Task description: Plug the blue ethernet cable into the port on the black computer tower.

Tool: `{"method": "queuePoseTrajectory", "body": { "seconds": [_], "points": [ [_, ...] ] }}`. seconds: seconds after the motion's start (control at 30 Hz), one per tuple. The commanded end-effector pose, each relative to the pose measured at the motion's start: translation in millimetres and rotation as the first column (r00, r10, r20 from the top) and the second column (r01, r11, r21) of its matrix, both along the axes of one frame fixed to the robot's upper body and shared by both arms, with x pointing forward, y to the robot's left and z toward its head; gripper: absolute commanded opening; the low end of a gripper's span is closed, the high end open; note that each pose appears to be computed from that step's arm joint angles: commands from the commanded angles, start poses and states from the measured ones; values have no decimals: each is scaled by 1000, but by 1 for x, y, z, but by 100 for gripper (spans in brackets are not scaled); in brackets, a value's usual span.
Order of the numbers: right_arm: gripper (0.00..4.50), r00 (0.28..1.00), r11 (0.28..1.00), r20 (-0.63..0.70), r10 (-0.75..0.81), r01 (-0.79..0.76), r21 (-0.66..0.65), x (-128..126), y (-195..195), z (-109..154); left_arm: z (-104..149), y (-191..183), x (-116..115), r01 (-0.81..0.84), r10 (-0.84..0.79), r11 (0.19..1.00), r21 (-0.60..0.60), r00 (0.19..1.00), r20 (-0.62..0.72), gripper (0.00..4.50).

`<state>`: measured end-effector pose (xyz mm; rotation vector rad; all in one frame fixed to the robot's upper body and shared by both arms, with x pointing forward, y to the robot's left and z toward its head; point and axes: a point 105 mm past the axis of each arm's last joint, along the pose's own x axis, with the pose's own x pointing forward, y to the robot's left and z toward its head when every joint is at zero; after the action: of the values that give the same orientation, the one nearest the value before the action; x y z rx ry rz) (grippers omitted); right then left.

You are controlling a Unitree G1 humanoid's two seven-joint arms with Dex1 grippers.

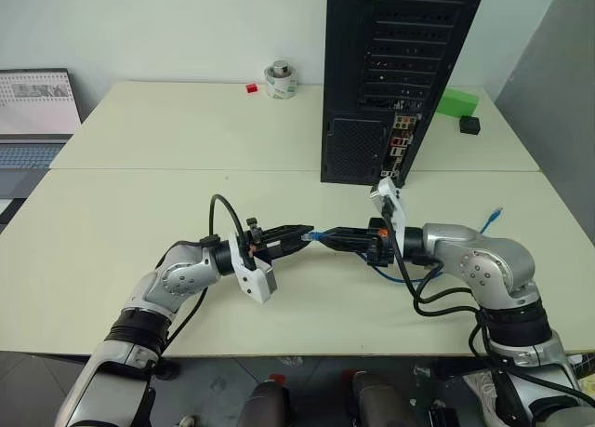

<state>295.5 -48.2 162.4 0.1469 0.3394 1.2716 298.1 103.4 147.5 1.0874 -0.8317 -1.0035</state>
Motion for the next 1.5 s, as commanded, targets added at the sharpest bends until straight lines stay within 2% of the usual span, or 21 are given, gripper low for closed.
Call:
{"method": "queuePoseTrajectory", "body": {
  "seconds": [0.03,0.1,0.23,0.4,0.5,0.67,0.73,0.83,0.97,1.2,1.5],
  "points": [
    [0,999,999,44,0,-1,32,2,-4,16,11,0,-1,11,-11,1000,-20,1000,5,189],
    [0,997,998,67,-39,37,41,7,-9,20,11,4,4,-25,23,998,-50,999,-47,232],
    [0,968,980,155,-198,193,47,26,-31,31,10,9,17,-112,82,988,-104,962,-259,310],
    [0,830,884,315,-460,463,70,53,-65,53,22,16,45,-316,97,911,-265,789,-607,419],
    [0,710,799,411,-571,596,81,64,-72,63,45,9,59,-401,30,846,-351,693,-720,419],
    [0,523,659,526,-671,746,99,76,-69,66,69,-9,67,-458,-23,815,-353,584,-811,419],
    [0,423,573,549,-721,809,129,83,-71,68,75,-16,68,-466,-28,816,-343,561,-827,419],
    [0,329,483,549,-768,861,160,90,-71,65,79,-25,67,-460,9,833,-307,566,-824,419],
    [0,262,415,527,-809,889,195,97,-69,68,77,-27,69,-479,25,825,-299,561,-828,419],
    [0,198,314,457,-867,930,191,105,-75,61,75,-28,68,-487,57,824,-291,581,-812,419],
    [0,160,253,395,-905,948,195,105,-76,55,76,-28,69,-499,84,817,-291,601,-795,419]
  ]
}}
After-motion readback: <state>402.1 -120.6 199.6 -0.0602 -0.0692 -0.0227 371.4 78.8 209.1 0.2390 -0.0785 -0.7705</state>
